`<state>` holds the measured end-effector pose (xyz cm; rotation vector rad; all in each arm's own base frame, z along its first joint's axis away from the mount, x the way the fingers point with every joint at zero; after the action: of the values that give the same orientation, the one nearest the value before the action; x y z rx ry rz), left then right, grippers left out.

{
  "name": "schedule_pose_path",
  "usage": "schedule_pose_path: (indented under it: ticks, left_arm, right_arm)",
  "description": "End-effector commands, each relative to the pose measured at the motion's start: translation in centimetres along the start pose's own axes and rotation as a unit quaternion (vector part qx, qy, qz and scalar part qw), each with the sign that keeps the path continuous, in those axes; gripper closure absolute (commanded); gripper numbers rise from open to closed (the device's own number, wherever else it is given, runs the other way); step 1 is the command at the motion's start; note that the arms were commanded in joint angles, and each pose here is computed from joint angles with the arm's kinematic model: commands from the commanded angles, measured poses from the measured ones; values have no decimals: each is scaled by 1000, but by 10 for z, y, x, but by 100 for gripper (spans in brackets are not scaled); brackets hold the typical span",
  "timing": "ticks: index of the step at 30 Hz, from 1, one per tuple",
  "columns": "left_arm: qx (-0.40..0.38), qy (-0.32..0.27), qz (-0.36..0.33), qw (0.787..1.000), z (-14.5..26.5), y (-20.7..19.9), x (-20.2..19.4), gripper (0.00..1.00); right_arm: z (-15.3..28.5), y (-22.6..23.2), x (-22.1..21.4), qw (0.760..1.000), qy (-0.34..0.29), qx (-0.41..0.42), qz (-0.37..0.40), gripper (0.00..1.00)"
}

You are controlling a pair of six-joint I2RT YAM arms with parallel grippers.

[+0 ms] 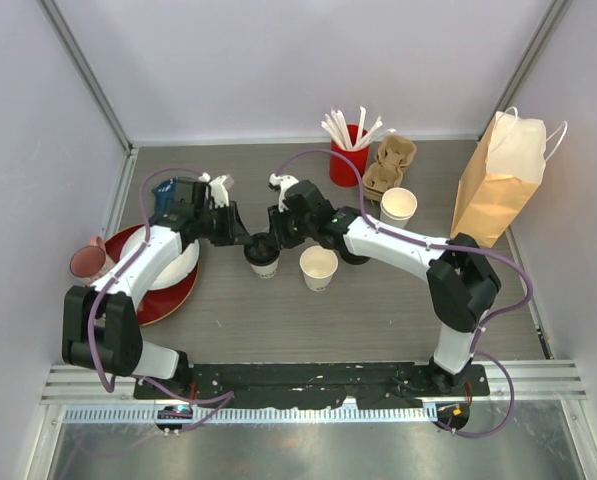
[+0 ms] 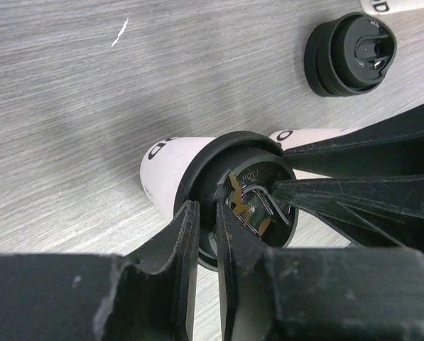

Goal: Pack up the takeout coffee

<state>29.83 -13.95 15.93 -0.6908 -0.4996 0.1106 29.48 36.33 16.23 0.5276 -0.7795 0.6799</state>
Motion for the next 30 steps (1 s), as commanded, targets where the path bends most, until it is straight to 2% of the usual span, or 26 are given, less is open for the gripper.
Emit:
schedule_pose_path:
  ticks: [1, 5, 13, 20, 25, 30]
  left_arm:
    - [38, 24, -12, 999, 13, 5, -4, 81]
    - [4, 26, -20, 999, 22, -13, 2, 75]
    - [-4, 12, -43, 999, 32, -27, 17, 71]
    - [15, -4, -36, 999, 37, -18, 22, 72]
    - [38, 1, -13, 999, 30, 3, 13, 75]
    - [41, 11, -3, 999, 19, 13, 4, 75]
  right_arm:
    - [8, 2, -11, 999, 48, -3, 13, 69]
    - [10, 3, 5, 999, 37, -5, 27, 68]
    - [17, 3, 33, 999, 13, -13, 48, 62]
    - [37, 0, 56, 999, -15, -14, 28, 60]
    - [39, 0, 41, 1000, -4, 0, -3, 66]
    - [26, -4, 21, 999, 23, 1, -25, 67]
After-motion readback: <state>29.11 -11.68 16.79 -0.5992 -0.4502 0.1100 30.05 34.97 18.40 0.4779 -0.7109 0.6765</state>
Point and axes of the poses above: each gripper's point midway between its finger pads, its own z axis back along the fingers, its own y axis along the line the jaws close on, x = y × z, the point moved 4 cm from there along z, back along the fingers, and after that the axes turned 12 degrees about z, right-handed, at the moved point
